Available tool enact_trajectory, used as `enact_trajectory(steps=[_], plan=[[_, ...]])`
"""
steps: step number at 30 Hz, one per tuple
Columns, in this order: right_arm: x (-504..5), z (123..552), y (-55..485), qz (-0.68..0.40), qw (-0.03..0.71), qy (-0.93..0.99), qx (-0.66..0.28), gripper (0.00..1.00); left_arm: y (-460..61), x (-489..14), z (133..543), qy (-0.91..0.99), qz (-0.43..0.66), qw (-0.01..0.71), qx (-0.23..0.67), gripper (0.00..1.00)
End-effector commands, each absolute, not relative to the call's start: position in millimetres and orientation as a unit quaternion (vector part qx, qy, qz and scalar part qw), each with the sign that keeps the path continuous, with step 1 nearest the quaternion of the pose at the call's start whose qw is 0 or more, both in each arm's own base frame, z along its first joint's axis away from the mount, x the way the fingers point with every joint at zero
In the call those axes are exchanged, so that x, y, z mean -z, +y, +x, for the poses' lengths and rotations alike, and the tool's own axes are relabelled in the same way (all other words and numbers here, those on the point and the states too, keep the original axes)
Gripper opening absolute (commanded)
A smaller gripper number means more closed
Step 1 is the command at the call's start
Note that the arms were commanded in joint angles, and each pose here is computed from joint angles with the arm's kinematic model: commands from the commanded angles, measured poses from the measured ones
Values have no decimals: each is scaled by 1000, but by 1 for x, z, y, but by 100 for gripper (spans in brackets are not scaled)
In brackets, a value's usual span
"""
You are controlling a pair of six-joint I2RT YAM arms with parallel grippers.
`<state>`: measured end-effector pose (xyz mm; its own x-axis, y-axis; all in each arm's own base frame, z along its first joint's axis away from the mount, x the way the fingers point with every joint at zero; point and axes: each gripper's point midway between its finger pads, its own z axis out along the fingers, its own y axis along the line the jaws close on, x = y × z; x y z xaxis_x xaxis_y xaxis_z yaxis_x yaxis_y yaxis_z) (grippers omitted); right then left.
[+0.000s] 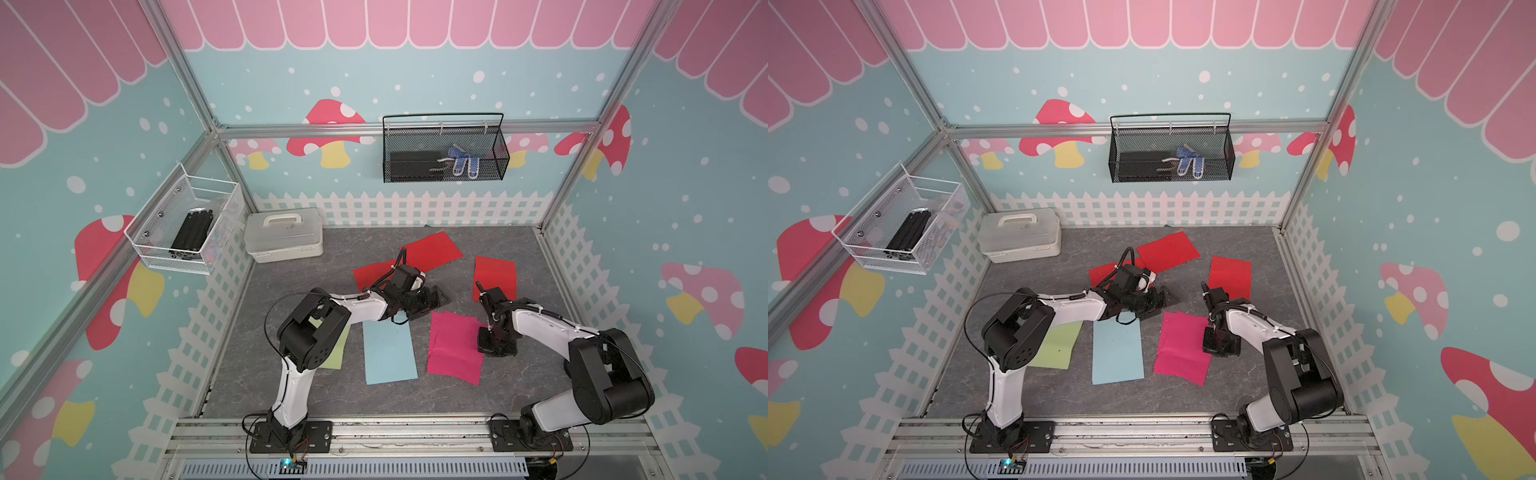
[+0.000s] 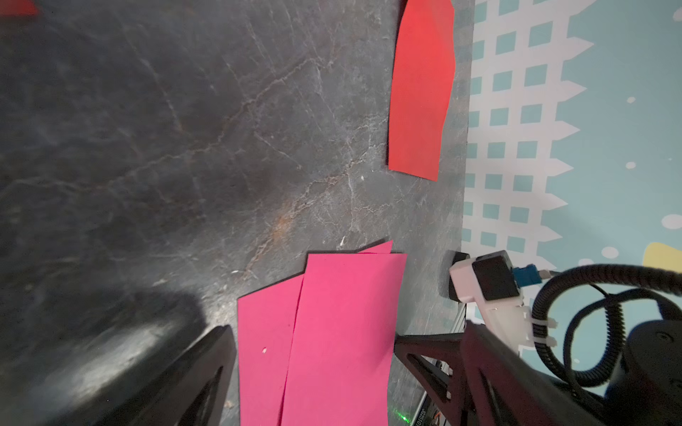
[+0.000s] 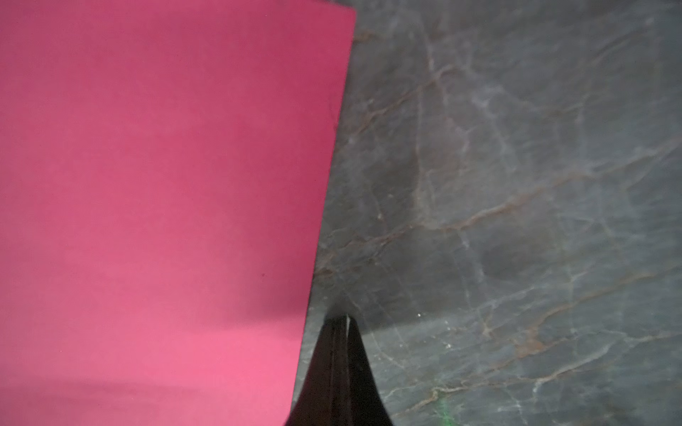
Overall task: Sort the scattered colored papers by color
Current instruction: Adjust the colored paper at the center of the board.
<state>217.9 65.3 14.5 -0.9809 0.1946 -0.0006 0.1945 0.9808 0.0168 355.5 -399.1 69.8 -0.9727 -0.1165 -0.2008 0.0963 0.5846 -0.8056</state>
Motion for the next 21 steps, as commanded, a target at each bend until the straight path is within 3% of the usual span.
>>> enact_trajectory(steps=[1,21], plan=[[-2,223,71,106,-6,994,-22,0,-410,-66,356,879,-9,113,462,98],[6,246,88,96,-7,994,-52,0,-410,-56,352,883,-14,107,456,98]])
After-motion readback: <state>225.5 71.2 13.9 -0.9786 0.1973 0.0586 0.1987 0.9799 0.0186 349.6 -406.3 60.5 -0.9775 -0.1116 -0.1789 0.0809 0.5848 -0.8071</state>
